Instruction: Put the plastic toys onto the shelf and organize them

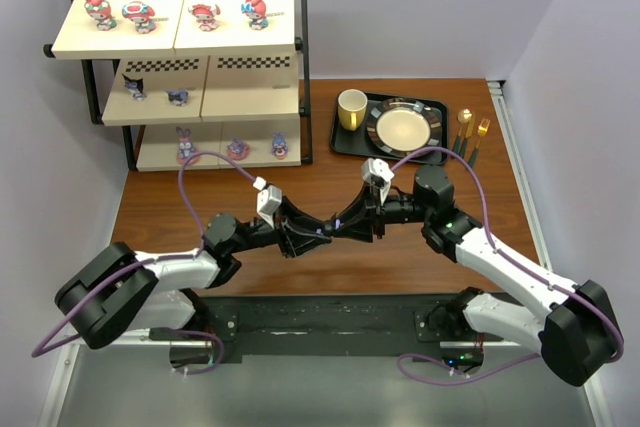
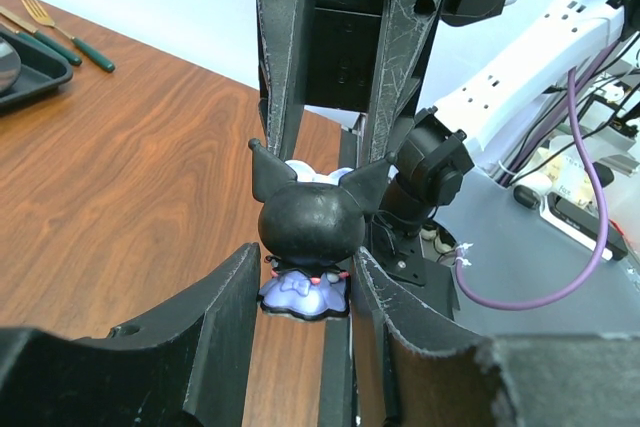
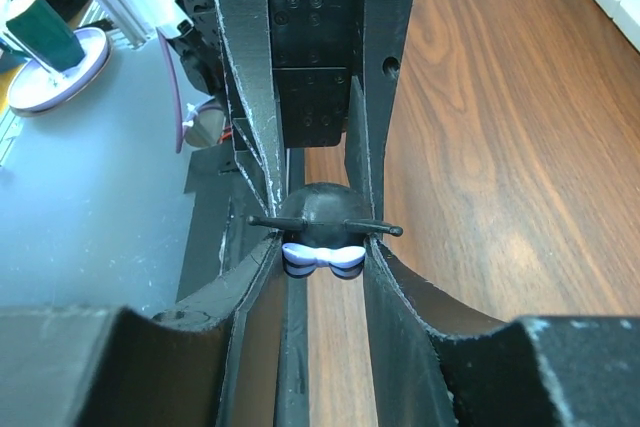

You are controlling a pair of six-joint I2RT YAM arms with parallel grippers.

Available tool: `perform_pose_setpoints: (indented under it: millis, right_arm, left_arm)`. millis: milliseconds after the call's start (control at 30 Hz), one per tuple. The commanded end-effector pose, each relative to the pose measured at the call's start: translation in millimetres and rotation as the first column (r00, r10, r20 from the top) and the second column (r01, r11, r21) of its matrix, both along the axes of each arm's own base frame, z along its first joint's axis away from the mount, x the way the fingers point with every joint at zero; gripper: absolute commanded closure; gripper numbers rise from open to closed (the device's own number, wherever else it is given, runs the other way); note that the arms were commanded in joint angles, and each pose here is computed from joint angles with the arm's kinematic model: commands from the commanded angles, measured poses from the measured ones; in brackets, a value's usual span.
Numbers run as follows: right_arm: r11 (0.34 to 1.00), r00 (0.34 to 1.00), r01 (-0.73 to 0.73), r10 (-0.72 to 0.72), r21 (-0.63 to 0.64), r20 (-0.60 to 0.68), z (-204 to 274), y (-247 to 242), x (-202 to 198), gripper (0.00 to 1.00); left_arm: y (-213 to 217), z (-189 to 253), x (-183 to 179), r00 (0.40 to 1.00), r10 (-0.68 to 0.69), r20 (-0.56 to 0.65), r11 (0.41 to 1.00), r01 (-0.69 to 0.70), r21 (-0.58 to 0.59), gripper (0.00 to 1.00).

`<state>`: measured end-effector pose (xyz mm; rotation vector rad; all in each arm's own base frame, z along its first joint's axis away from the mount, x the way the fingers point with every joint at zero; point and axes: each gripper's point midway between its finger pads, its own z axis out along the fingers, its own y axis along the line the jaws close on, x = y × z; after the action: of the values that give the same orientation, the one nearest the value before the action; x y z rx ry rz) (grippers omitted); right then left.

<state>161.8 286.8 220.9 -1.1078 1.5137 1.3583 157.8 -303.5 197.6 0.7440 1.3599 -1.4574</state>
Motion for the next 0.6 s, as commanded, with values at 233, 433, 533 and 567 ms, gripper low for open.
perform_pose_setpoints:
  millis: [233, 433, 533, 567]
  right_arm:
    - [0.991, 0.99, 0.134, -0.135, 0.017, 0.034, 27.1, -1.0, 17.9, 1.0]
    - [0.933, 0.933, 0.359, -0.359, -0.007, 0.022, 40.5, -0.3, 56.6, 1.0]
    - [0.901, 0.901, 0.433, -0.432, -0.035, 0.044, 50.3, 11.4, 66.5, 1.0]
    - [0.852, 0.853, 0.522, -0.519, -0.042, 0.064, 60.3, 9.1, 81.5, 1.0]
  left_arm:
    - [24.7, 58.7, 31.3, 0.934, 0.278, 0.225, 0.96, -0.26, -0.106, 0.0]
    - [89.6, 68.8, 76.7, 0.738, 0.657, 0.153, 0.75, -0.661, -0.029, 0.0]
    - [135.5, 78.5, 91.0, 0.568, 0.815, 0.112, 0.565, -0.823, 0.057, 0.0]
    - [159.6, 82.9, 96.1, 0.463, 0.882, 0.094, 0.458, -0.886, 0.073, 0.0]
